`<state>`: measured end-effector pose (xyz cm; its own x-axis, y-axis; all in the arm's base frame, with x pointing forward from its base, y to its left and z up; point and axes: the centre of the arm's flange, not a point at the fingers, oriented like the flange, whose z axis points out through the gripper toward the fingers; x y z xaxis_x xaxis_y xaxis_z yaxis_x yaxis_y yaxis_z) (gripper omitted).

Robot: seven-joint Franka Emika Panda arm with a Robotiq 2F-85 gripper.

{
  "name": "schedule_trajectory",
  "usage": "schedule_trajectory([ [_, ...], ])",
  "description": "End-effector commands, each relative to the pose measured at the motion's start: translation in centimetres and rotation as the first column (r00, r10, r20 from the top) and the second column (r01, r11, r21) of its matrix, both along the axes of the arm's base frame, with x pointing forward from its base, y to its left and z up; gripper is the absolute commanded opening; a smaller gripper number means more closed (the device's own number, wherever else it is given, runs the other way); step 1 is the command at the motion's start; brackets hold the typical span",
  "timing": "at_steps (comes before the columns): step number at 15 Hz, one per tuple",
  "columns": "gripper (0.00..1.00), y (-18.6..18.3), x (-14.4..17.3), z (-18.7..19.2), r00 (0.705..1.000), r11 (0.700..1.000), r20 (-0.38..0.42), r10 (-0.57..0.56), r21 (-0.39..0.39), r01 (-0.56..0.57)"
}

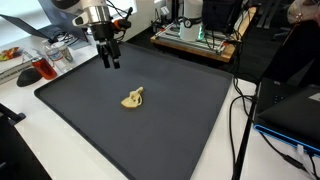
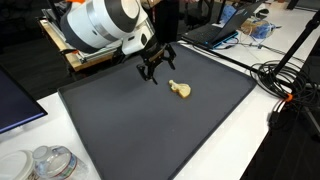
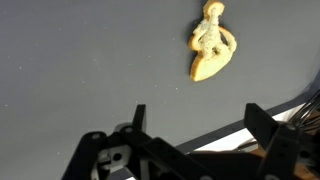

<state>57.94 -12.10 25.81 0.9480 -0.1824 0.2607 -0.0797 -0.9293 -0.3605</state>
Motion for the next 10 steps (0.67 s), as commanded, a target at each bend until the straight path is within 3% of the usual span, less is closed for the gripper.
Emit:
schedule_trajectory([
  [1,1.00,0.2,5.2,0.6,0.998,0.999,-0.062,0.002,-0.053,-0.005],
  [10,1.00,4.6,8.7,0.1,0.989,0.969,-0.141,0.042,-0.234,-0.074],
])
